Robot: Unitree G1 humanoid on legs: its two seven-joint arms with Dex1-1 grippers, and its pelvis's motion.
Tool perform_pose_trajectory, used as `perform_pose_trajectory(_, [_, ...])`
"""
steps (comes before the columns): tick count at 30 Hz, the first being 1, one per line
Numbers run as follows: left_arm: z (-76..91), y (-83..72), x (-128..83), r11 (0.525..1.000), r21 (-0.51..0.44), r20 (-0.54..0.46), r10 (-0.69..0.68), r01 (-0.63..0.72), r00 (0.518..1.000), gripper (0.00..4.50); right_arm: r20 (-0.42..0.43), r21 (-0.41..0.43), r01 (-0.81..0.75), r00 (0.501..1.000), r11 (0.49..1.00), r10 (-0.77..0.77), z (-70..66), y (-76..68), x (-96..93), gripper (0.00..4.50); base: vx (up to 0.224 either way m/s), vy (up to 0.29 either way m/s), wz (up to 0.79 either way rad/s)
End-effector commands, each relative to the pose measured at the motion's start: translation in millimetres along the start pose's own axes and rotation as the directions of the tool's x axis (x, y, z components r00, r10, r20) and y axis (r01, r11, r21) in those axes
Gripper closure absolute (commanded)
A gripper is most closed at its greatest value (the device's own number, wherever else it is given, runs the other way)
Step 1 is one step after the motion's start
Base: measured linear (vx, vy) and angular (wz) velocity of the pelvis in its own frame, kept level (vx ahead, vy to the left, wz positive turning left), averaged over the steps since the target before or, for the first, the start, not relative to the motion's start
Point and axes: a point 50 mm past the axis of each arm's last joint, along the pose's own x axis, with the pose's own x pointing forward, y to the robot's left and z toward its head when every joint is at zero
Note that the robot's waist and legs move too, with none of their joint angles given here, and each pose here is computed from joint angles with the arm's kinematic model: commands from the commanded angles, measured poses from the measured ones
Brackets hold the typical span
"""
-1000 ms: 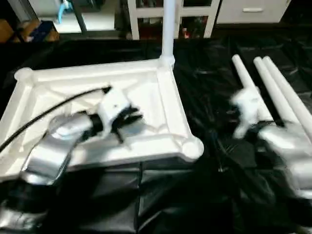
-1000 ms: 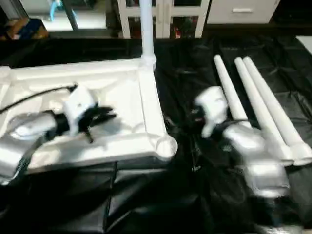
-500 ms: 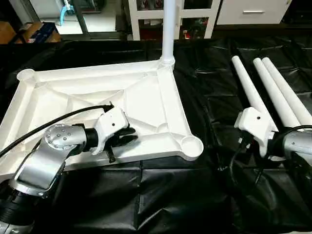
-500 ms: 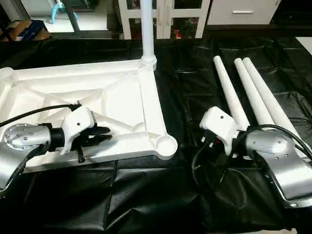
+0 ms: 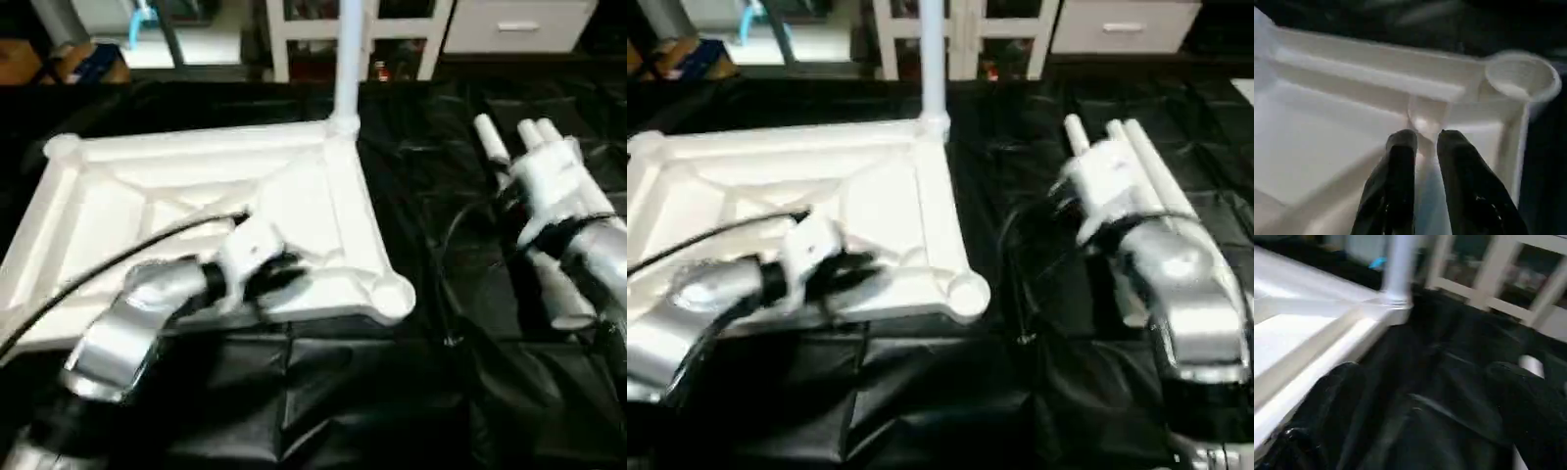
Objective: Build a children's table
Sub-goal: Rotate table base, then pick table leg
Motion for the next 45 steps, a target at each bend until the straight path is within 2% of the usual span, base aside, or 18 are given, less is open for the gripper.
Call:
perform_pose_trajectory(1, [12.9,2.5,-1.1,0.999,-0.049,0.08,0.01,-0.006,0.997,3.53,-0.084,0.058,0.111,0.991,0.992,-0.106,-7.6,-18.7,-8.1,0.12,0.0,0.0,0.0])
perform_pose_trajectory(4, [29.8,-1.1,6.9,0.994,-0.094,0.173,-0.033,0.05,0.984,3.53,-0.217,0.099,0.156,0.967,0.983,-0.131,-15.2,-33.9,-19.1,0.06,0.0,0.0,0.0])
perform_pose_trajectory(6, [35.1,-2.7,11.4,0.993,-0.099,0.193,-0.049,0.069,0.98,3.53,-0.254,0.113,0.174,0.957,0.978,-0.141,-16.8,-38.8,-21.2,0.06,0.0,0.0,0.0])
perform_pose_trajectory(10, [50.7,-15.6,20.2,0.984,-0.073,0.234,-0.143,0.164,0.962,3.53,-0.413,0.052,0.259,0.885,0.964,-0.216,-16.3,-57.3,-24.6,0.06,0.0,0.0,0.0])
perform_pose_trajectory(14, [54.1,-21.4,20.6,0.978,-0.074,0.244,-0.174,0.197,0.954,3.53,-0.448,0.057,0.264,0.869,0.963,-0.212,-16.0,-61.2,-24.2,0.06,0.0,0.0,0.0])
perform_pose_trajectory(17, [55.0,-23.1,18.9,0.976,-0.073,0.242,-0.182,0.205,0.953,3.53,-0.502,0.073,0.263,0.843,0.962,-0.193,-22.8,-65.3,-22.9,0.06,0.0,0.0,0.0])
perform_pose_trajectory(18, [55.3,-23.4,17.0,0.975,-0.075,0.239,-0.186,0.209,0.953,3.53,-0.537,0.11,0.232,0.832,0.966,-0.139,-26.5,-64.1,-22.4,0.06,0.0,0.0,0.0])
perform_pose_trajectory(21, [55.0,-23.2,15.7,0.975,-0.076,0.234,-0.188,0.211,0.954,3.53,-0.549,0.161,0.185,0.833,0.97,-0.068,-28.6,-60.5,-21.0,0.06,0.0,0.0,0.0])
perform_pose_trajectory(25, [56.5,-23.6,12.5,0.974,-0.075,0.227,-0.19,0.212,0.955,3.53,-0.616,0.199,0.163,0.788,0.966,-0.006,-34.4,-62.5,-18.5,0.06,0.0,0.0,0.0])
perform_pose_trajectory(27, [57.1,-25.3,11.5,0.972,-0.074,0.227,-0.201,0.223,0.953,3.52,-0.63,0.208,0.17,0.777,0.963,-0.001,-35.9,-63.3,-18.5,0.24,0.0,0.0,0.0])
perform_pose_trajectory(28, [58.4,-29.1,9.5,0.964,-0.073,0.232,-0.231,0.254,0.945,3.52,-0.661,0.21,0.19,0.751,0.959,-0.004,-38.8,-66.0,-18.5,0.24,0.0,0.0,0.0])
perform_pose_trajectory(29, [58.7,-32.4,7.6,0.957,-0.07,0.231,-0.261,0.283,0.938,3.52,-0.678,0.202,0.199,0.735,0.959,-0.01,-41.0,-67.4,-19.0,0.52,0.0,0.0,0.0])
perform_pose_trajectory(33, [57.5,-40.7,1.6,0.931,-0.063,0.213,-0.338,0.358,0.917,3.52,-0.712,0.2,0.207,0.702,0.958,-0.003,-45.0,-68.9,-20.2,0.7,0.0,0.0,0.0])
perform_pose_trajectory(34, [56.4,-44.2,-1.0,0.919,-0.063,0.201,-0.371,0.39,0.907,3.52,-0.723,0.208,0.206,0.69,0.956,0.009,-46.7,-69.4,-20.4,0.94,0.0,0.0,0.0])
perform_pose_trajectory(37, [55.4,-49.1,-5.4,0.899,-0.066,0.189,-0.415,0.434,0.89,3.52,-0.739,0.208,0.206,0.673,0.956,0.016,-49.8,-71.2,-20.2,1.15,0.0,0.0,0.0])
perform_pose_trajectory(45, [54.8,-47.5,-5.6,0.908,-0.064,0.173,-0.398,0.414,0.901,3.52,-0.745,0.213,0.21,0.667,0.954,0.019,-50.8,-73.0,-18.5,1.89,0.0,0.0,0.0])
